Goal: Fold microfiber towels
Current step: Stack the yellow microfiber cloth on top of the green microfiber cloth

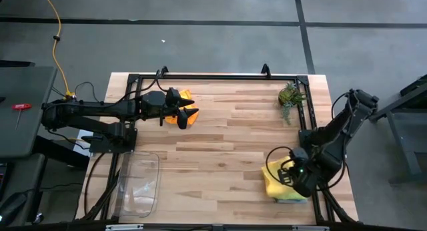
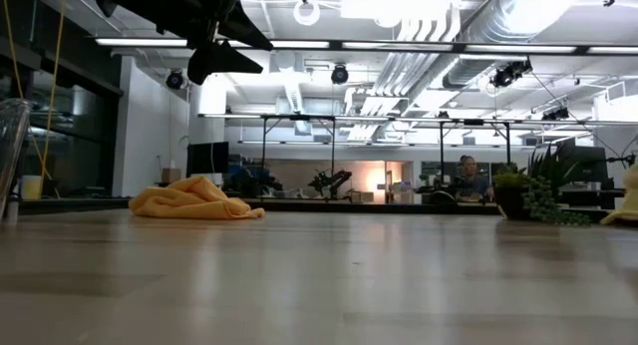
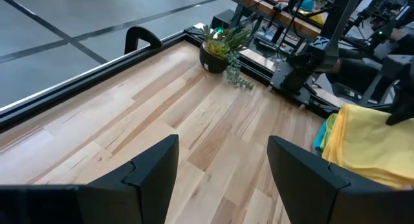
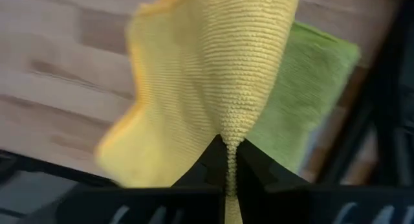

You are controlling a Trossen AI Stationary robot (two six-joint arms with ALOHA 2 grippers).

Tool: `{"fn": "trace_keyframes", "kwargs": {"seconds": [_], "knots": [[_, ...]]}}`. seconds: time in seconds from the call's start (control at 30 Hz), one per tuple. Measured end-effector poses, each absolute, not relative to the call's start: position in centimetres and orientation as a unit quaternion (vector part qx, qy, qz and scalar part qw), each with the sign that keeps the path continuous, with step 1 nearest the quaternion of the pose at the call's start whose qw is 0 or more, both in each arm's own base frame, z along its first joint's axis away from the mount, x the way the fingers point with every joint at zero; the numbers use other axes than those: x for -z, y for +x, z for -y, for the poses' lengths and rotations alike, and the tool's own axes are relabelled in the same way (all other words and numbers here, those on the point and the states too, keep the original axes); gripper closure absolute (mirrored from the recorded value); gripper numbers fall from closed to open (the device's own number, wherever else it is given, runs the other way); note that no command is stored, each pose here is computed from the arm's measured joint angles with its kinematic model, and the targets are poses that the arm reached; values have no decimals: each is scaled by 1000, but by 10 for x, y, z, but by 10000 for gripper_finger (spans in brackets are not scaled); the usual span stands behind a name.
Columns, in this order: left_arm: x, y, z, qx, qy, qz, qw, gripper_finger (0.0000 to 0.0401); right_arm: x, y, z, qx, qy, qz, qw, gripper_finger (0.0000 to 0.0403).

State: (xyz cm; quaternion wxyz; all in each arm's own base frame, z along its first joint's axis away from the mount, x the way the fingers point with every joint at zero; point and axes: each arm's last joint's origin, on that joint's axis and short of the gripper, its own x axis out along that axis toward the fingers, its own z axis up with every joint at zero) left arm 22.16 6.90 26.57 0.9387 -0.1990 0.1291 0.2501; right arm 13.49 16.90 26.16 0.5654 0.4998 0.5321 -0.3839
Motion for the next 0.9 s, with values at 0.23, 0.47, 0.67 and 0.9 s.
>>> {"fn": "trace_keyframes", "kwargs": {"seconds": [0.23, 0.47, 0.67, 0.9], "knots": [[-266, 222, -69, -250, -199, -129, 939, 174, -239, 125, -166, 421, 475, -595, 493, 403], [-266, 222, -69, -250, -199, -129, 939, 174, -212, 126, -169, 395, 499, -613, 469, 403], [-266, 222, -69, -252, -199, -129, 938, 174, -199, 126, -163, 409, 500, -613, 455, 403], [-266, 222, -69, -252, -199, -129, 938, 174, -199, 128, -162, 408, 507, -610, 452, 389]]}}
